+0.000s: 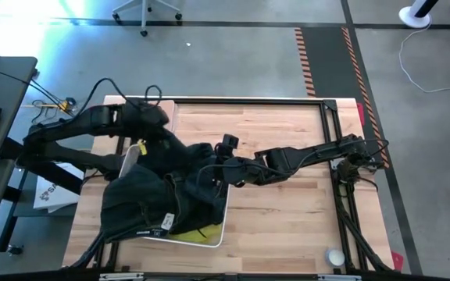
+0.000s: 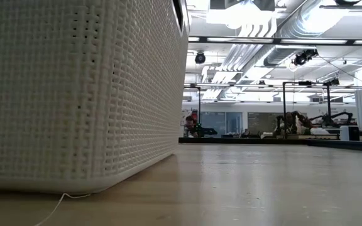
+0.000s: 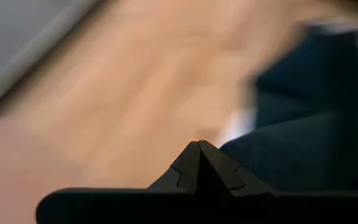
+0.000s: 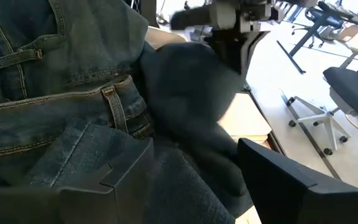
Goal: Sort clothes
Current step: Put the dark blue pants into the white bin
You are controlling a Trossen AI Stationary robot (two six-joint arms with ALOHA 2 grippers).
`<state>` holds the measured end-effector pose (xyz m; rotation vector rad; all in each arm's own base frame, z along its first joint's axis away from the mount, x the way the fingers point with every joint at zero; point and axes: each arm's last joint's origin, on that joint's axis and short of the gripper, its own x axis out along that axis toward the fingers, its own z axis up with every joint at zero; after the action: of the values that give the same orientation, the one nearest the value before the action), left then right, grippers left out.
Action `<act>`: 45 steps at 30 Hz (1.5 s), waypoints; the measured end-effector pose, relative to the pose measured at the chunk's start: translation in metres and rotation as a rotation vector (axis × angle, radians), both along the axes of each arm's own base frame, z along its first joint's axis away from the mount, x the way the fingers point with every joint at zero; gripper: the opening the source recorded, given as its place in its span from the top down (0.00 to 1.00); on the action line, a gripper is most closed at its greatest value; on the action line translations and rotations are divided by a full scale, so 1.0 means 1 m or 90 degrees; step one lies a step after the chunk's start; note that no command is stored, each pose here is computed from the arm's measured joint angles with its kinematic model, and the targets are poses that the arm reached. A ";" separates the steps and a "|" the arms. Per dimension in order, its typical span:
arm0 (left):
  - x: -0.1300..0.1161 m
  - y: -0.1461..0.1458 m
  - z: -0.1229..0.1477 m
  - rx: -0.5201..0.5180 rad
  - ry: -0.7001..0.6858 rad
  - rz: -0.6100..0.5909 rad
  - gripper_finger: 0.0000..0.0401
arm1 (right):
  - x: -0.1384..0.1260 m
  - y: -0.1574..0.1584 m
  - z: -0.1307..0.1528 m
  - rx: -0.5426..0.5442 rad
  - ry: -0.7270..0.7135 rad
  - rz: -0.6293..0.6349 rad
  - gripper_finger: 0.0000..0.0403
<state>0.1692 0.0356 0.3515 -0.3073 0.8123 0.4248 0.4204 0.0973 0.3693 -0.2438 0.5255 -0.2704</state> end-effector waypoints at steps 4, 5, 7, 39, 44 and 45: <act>0.007 -0.009 0.005 -0.107 -0.069 -0.126 1.00 | -0.001 0.000 -0.001 0.000 0.011 0.000 0.43; 0.007 -0.011 0.005 -0.116 -0.063 -0.140 1.00 | -0.001 0.001 -0.002 0.002 0.013 -0.001 0.43; 0.004 -0.015 -0.001 -0.115 -0.027 -0.140 1.00 | -0.002 0.001 -0.002 0.007 0.015 -0.004 0.43; 0.020 -0.047 0.011 0.021 -0.146 -0.193 1.00 | -0.004 0.007 -0.002 -0.012 0.015 -0.011 0.43; 0.035 -0.052 0.023 0.009 -0.231 -0.246 1.00 | -0.017 0.024 0.010 -0.062 -0.006 -0.019 0.43; 0.042 -0.053 0.019 0.014 -0.217 -0.248 1.00 | -0.022 0.028 0.014 -0.072 -0.014 -0.022 0.43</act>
<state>0.2111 -0.0174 0.3701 -0.1868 0.5162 0.0123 0.3983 0.1258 0.3838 -0.3420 0.4942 -0.3362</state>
